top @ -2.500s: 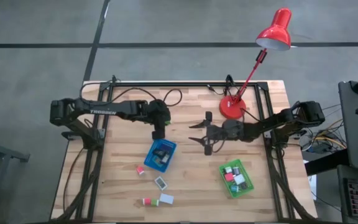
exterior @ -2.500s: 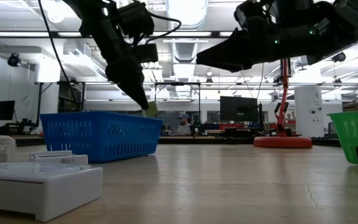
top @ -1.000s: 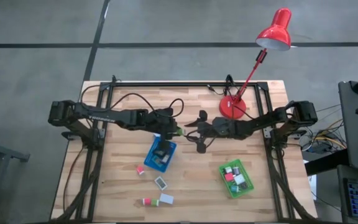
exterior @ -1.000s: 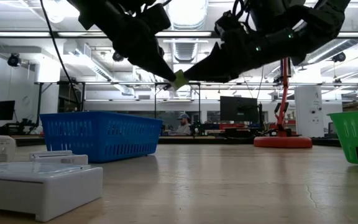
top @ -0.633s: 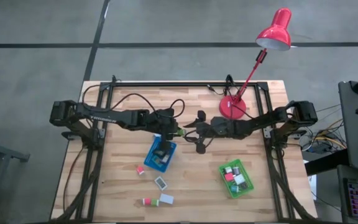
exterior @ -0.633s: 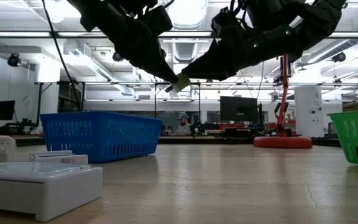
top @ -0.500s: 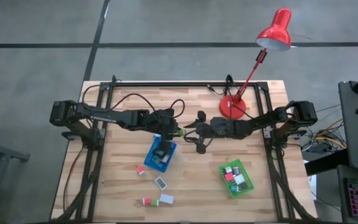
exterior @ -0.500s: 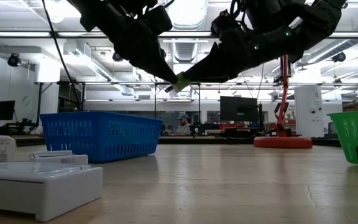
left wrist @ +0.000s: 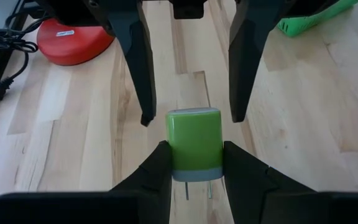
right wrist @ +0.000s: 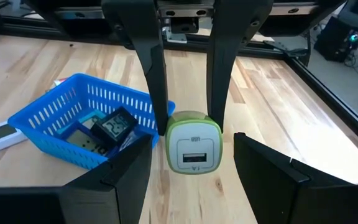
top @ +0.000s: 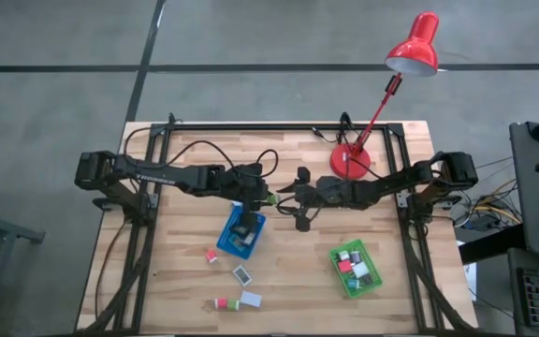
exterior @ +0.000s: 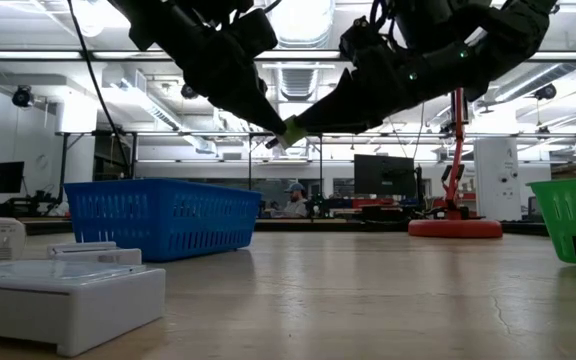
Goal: Pick & Place Office items
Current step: Put the top green charger adapter into the green bin
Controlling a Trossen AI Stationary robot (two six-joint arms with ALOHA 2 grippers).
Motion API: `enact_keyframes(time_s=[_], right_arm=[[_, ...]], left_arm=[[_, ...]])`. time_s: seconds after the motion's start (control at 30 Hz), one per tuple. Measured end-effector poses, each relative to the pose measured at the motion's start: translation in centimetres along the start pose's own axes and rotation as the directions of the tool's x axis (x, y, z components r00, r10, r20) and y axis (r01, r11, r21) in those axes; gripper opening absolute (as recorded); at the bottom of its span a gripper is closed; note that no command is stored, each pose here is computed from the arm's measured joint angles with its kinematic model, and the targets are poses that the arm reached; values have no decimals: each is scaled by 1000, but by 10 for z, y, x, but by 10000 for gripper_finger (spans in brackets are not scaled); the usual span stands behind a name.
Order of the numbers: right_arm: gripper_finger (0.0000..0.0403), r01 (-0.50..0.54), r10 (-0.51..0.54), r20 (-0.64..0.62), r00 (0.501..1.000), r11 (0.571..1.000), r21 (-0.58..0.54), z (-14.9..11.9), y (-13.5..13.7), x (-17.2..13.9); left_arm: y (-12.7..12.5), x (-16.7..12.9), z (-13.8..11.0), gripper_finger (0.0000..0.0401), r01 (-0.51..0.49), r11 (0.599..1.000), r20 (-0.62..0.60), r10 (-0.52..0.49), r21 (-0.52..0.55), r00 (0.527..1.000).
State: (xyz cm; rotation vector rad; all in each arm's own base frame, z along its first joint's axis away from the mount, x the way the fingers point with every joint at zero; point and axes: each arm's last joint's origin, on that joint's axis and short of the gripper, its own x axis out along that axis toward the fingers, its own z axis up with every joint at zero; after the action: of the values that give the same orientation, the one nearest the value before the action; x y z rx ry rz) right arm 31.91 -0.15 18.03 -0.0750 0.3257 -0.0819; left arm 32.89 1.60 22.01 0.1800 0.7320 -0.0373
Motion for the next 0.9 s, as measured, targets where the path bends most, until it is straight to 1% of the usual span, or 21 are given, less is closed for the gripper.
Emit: enact_keyframes(time_s=[0.4, 0.5, 0.8, 0.9], right_arm=[[216, 0, 0, -2, 1000, 1000, 0, 0, 0, 0], [200, 0, 0, -2, 1000, 1000, 0, 0, 0, 0], [129, 1, -1, -2, 1000, 1000, 5, 0, 0, 0], [115, 0, 0, -8, 1000, 1000, 8, -3, 1, 4]], left_arm=[[0, 0, 1, 106, -1, 1000, 6, 1, 0, 1000], [0, 0, 1, 106, -1, 1000, 6, 1, 0, 1000], [0, 0, 1, 106, 1, 1000, 9, -1, 0, 1000], [0, 0, -1, 106, 11, 1000, 1, -11, 2, 1000]])
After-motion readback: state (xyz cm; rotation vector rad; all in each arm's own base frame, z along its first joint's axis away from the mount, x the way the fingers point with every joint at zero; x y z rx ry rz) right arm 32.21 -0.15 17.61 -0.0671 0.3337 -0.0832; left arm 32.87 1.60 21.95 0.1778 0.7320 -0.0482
